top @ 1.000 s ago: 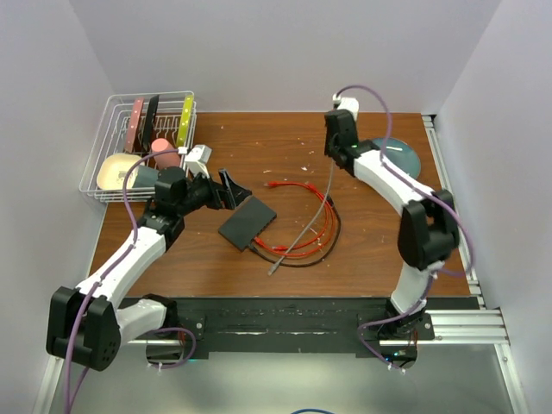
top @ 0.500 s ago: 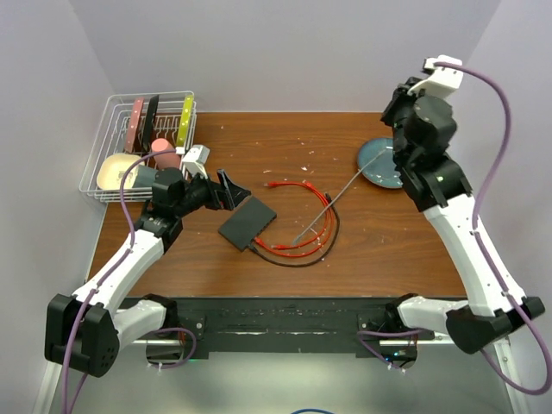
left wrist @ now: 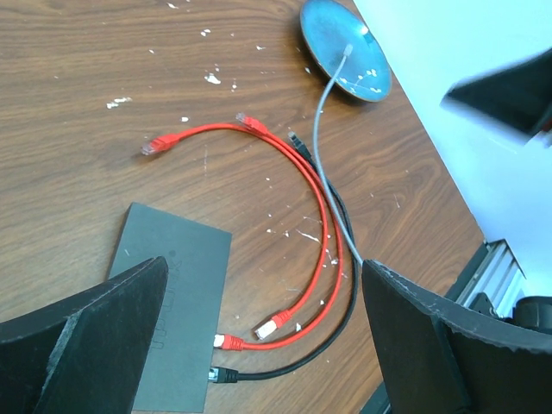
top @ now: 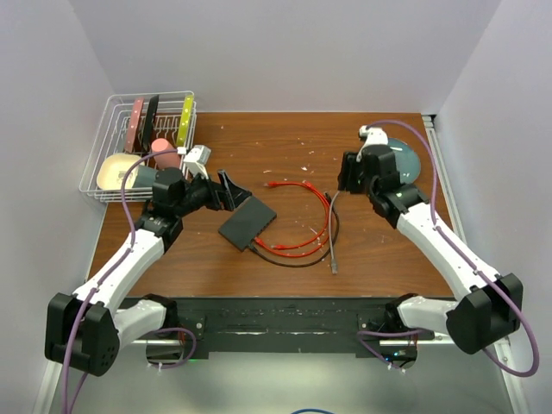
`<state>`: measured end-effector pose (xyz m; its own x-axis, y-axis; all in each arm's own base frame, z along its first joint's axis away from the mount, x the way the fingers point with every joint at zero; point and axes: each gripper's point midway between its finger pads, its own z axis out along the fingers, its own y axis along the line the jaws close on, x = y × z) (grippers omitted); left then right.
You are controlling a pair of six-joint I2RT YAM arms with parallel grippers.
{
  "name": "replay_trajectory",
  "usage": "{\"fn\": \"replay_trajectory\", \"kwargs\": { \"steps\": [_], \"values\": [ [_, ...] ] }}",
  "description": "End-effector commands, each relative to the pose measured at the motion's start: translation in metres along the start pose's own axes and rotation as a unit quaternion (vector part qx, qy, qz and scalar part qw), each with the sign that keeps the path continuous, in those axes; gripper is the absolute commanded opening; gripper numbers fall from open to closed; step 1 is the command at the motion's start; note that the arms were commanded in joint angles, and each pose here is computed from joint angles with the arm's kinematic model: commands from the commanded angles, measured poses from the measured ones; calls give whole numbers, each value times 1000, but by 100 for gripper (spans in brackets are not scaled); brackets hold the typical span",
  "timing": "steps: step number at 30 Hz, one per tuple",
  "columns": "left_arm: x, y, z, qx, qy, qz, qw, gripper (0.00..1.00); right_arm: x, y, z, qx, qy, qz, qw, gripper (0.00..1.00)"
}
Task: Insert the plug into the switch port
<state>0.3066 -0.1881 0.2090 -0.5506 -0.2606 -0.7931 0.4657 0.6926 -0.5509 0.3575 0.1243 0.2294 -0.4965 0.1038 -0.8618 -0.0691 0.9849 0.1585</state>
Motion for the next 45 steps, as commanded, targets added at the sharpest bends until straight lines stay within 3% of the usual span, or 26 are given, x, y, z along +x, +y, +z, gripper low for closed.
{"fn": "replay_trajectory", "kwargs": {
  "steps": [1,15,22,24,29,31,32,34,45],
  "values": [
    [-2,-14,6,41,5,10,999,100,35,2,-8,-10,48,36,998,53],
    [4,-17,12,48,11,4,999,100,187,3,6,5,260,27,965,51],
    [4,-18,11,48,10,4,999,100,241,19,-8,18,311,-10,950,50],
    [3,-18,10,47,11,8,999,100,251,14,-8,34,317,-16,948,48],
    [4,-18,8,45,8,9,999,100,273,5,-11,65,340,-38,937,28],
    [3,-16,8,37,12,12,999,100,275,5,-10,71,339,-45,937,23],
    [2,-15,8,35,13,14,999,100,274,6,-10,71,339,-48,937,10],
    [3,-16,7,37,12,13,999,100,271,8,-13,70,339,-52,937,0],
    [16,-29,17,77,31,9,997,100,168,65,-33,-44,210,43,976,0]
  ]
}}
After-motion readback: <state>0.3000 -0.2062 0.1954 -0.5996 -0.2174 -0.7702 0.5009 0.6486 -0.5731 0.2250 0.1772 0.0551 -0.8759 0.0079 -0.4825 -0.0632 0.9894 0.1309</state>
